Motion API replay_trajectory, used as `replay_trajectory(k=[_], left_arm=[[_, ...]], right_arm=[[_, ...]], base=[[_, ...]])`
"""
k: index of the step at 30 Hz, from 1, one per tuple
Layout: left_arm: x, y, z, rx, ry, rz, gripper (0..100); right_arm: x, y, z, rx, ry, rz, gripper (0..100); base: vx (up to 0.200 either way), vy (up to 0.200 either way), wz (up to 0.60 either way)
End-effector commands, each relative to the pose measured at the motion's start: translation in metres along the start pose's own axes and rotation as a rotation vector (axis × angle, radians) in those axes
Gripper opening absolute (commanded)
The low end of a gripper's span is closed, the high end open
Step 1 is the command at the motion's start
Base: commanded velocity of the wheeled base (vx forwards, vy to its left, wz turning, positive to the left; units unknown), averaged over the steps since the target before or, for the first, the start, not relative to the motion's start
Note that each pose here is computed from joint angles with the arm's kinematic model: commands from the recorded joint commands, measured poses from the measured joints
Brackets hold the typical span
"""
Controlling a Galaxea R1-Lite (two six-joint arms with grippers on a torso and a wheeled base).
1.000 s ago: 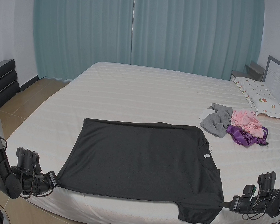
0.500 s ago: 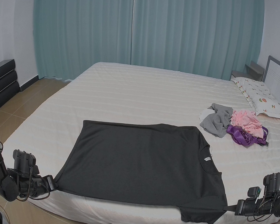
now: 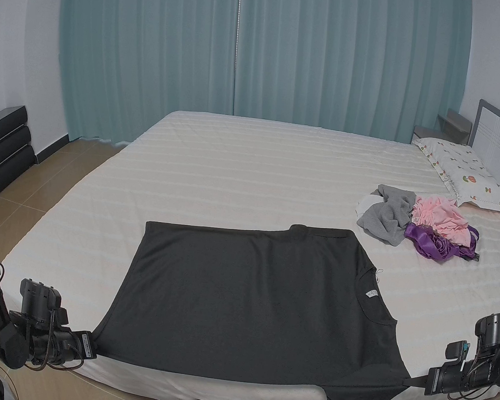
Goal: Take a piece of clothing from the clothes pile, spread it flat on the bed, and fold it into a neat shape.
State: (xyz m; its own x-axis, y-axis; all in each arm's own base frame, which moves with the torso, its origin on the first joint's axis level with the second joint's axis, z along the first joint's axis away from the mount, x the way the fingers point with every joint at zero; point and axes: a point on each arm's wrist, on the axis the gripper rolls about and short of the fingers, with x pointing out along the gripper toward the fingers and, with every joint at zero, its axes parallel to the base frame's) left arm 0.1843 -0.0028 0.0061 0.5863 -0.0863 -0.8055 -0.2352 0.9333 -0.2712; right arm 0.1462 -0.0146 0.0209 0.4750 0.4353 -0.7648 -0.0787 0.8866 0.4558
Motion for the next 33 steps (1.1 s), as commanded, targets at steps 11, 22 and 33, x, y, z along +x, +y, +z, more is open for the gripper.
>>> replay_trajectory(k=[11, 22, 33], left_arm=[[-0.019, 0.002, -0.012, 0.087, 0.04, 0.048, 0], [-0.034, 0.004, -0.021, 0.16, 0.098, 0.066, 0], [-0.045, -0.001, -0.023, 0.189, 0.128, 0.058, 0]], right_arm=[[-0.017, 0.01, -0.015, -0.043, 0.023, -0.003, 0], [-0.027, 0.016, -0.026, -0.055, 0.057, -0.002, 0], [-0.039, 0.023, -0.033, -0.074, 0.045, -0.013, 0]], base=[[0.0, 0.0, 0.0], [0.0, 0.0, 0.0], [0.0, 0.0, 0.0]])
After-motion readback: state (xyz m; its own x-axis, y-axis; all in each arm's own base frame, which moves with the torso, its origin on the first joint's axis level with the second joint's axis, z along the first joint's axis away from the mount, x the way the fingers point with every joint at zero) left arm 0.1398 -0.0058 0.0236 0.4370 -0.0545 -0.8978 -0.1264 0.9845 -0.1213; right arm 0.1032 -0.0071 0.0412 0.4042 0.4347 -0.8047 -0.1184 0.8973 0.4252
